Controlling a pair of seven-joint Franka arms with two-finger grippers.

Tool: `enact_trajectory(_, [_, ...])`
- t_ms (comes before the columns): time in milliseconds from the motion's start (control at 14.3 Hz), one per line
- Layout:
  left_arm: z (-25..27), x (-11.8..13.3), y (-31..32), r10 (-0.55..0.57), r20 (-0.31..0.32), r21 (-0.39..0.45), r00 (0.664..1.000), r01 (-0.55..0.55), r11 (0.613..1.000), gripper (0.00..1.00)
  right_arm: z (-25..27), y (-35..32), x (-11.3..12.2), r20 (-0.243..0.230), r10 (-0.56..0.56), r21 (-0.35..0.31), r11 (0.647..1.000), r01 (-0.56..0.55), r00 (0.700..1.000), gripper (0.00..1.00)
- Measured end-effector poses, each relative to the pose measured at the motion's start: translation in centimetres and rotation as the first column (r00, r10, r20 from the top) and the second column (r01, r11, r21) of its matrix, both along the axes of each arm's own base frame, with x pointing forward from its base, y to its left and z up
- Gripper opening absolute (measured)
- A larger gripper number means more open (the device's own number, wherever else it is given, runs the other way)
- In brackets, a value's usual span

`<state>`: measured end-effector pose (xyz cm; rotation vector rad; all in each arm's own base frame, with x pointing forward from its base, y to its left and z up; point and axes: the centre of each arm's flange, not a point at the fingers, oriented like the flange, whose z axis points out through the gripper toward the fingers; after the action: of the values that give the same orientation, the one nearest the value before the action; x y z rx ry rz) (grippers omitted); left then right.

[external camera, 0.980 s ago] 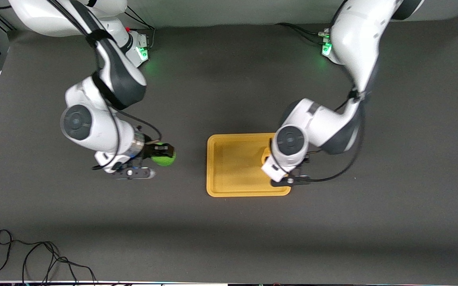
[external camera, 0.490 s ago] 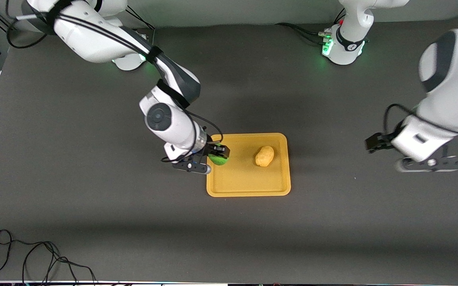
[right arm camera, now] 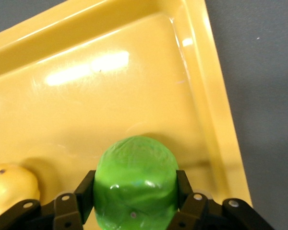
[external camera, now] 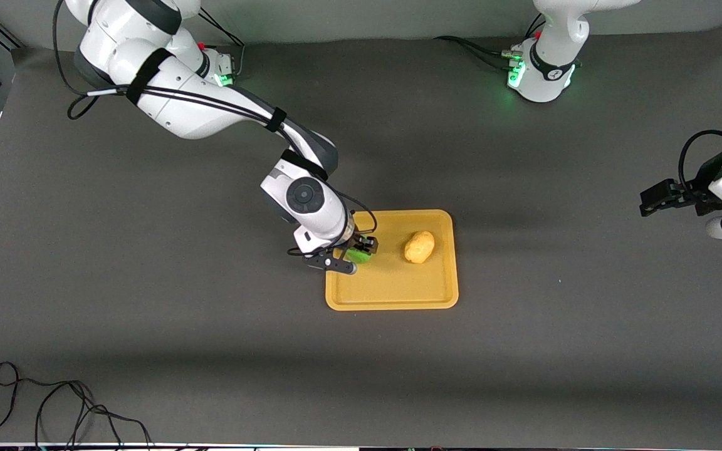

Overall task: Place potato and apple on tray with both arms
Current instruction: 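Move the apple onto the tray with the right gripper while the left gripper withdraws, then open the right gripper to release the apple beside the potato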

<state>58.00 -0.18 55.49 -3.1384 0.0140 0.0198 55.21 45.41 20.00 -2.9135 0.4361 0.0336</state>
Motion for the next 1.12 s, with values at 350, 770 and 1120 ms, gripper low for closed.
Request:
enact_trajectory(350, [0.0,-0.1,-0.5,-0.009,0.015,-0.002,1.0,0.009,1.0,1.0,0.4,0.1,0.7,0.009,-0.01,0.009,1.0,0.01,1.0,0.93])
enact_trajectory(770, [-1.5,-0.3,0.2,-0.083,-0.01,-0.004,0.996,0.083,0.997,1.0,8.1,-0.6,2.1,-0.007,-0.016,-0.009,1.0,0.016,1.0,1.0])
enact_trajectory(1120, [-1.9,-0.5,1.6,-0.085,-0.024,-0.006,0.996,0.085,0.996,1.0,18.6,-7.4,4.0,-0.011,0.111,-0.093,0.989,-0.111,0.994,1.0])
